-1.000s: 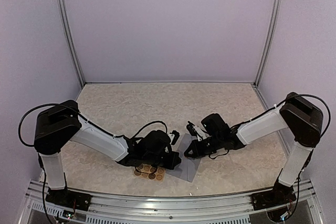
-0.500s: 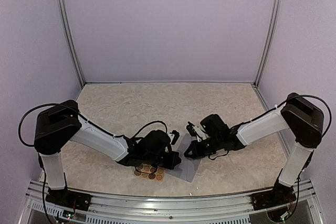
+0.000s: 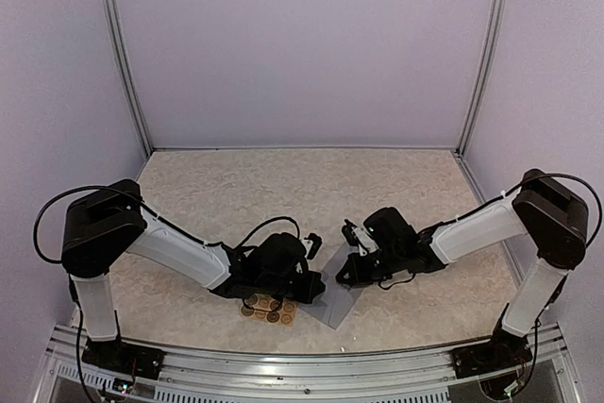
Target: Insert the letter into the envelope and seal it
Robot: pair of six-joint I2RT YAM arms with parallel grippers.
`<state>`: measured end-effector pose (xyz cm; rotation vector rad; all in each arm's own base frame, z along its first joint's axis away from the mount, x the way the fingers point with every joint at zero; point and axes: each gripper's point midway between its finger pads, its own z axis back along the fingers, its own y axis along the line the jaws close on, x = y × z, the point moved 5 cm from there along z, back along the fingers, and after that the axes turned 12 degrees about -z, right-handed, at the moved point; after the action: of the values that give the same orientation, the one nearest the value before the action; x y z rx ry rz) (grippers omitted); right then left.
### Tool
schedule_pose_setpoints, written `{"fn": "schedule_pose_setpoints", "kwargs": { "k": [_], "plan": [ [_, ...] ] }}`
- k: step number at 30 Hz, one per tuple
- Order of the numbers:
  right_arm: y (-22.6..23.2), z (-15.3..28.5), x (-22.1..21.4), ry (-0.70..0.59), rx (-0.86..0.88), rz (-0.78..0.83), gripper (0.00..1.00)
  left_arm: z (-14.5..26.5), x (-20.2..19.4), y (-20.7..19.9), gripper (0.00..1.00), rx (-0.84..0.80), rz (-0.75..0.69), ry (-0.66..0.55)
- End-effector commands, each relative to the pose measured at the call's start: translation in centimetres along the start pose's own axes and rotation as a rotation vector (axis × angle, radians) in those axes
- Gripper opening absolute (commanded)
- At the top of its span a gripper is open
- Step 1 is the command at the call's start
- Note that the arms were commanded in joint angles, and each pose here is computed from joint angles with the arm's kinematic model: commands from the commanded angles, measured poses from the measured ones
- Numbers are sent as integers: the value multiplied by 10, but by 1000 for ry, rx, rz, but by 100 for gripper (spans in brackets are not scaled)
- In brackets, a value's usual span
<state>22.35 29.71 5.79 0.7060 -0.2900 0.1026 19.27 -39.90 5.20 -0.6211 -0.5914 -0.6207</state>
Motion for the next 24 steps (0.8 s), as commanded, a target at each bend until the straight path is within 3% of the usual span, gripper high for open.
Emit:
{"fn": "schedule_pose_setpoints", "kwargs": {
  "k": [1,24],
  "plan": [
    [-28,3,-14,26,-113,-46,0,-7,-24,18,0,67,-1,89],
    [-48,14,-30,30,-176,-67,0,-8,-26,25,0,106,6,94]
  ]
}}
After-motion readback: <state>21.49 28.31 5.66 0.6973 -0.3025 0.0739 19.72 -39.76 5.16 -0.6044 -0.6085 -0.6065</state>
